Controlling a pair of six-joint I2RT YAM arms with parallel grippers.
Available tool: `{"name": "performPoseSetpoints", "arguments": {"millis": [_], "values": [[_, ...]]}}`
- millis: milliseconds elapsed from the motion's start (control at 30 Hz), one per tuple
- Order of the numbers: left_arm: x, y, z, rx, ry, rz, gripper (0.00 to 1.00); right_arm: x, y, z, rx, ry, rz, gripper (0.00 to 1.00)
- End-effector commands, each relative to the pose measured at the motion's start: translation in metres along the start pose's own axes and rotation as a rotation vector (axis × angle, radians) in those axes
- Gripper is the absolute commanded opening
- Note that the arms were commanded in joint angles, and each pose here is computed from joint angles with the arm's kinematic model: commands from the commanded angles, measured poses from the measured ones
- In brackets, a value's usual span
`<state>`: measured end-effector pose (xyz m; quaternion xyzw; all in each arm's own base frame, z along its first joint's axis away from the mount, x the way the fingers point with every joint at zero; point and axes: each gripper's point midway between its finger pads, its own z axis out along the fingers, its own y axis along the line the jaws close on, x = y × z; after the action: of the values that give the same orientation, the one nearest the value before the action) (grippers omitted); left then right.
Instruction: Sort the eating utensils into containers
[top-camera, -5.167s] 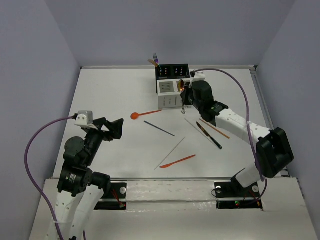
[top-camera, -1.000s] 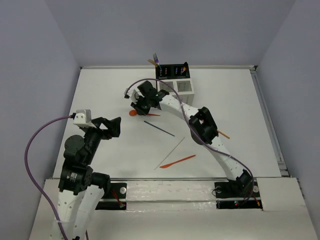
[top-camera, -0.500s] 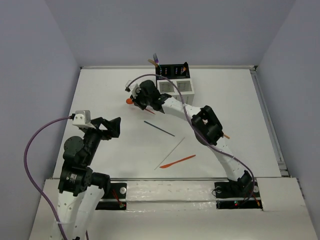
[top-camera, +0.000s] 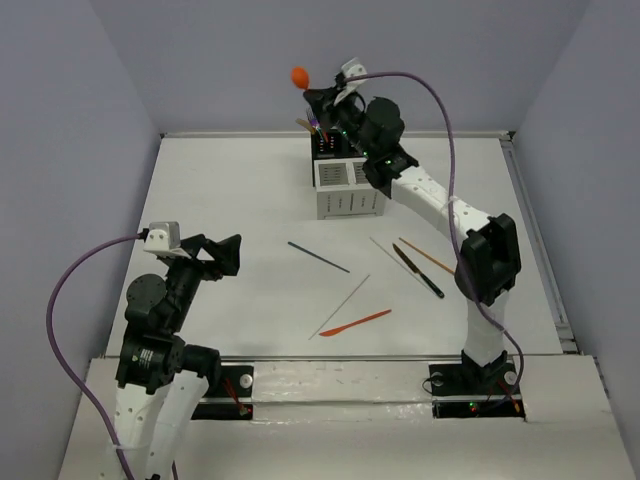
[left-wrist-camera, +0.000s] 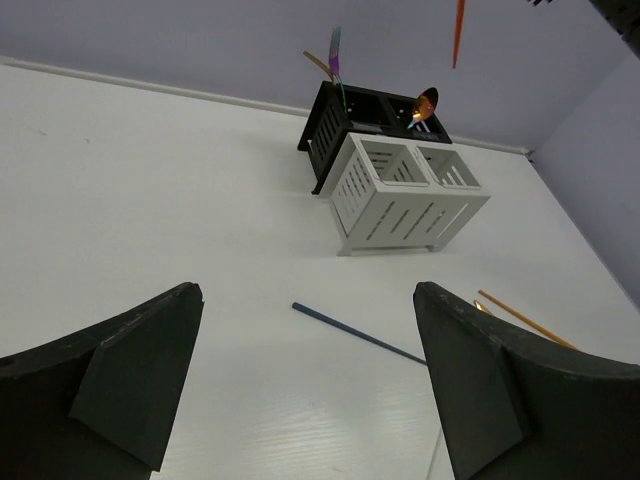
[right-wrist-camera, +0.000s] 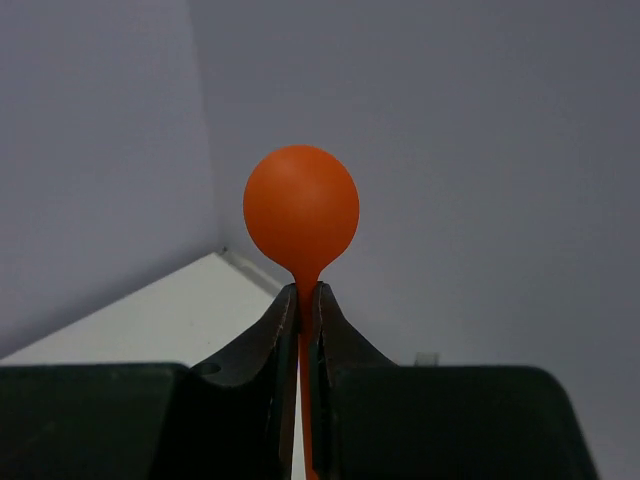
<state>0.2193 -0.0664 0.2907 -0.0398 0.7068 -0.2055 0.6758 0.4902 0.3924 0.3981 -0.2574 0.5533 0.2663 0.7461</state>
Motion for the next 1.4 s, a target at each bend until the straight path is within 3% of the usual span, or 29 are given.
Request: {"name": "performPoseSetpoints", "arguments": {"millis": [0,267,400,867,1367], "values": [[-0.020,-0.007,0.000,0.023,-0.065,0.003,0.99,-0.016,-0.102,-0.012,0.227,-0.116,0.099,0.07],[-0.016,-0.004,0.004,0.007,-0.045,0.002,0.99,0.008,-0.196,-0.006,0.379,-0.152,0.130,0.07],[-0.015,-0.002,0.005,-0.001,-0.037,0.004,0.99,0.036,-0.210,0.000,0.357,-0.146,0.185,0.07],[-0.010,-0.002,0.011,0.001,-0.011,0.011,0.99,0.122,-0.202,0.006,0.300,-0.054,0.212,0.07],[-0.010,-0.003,0.011,0.013,-0.008,0.015,0.99,0.139,-0.202,-0.004,0.322,-0.035,0.201,0.12]]}}
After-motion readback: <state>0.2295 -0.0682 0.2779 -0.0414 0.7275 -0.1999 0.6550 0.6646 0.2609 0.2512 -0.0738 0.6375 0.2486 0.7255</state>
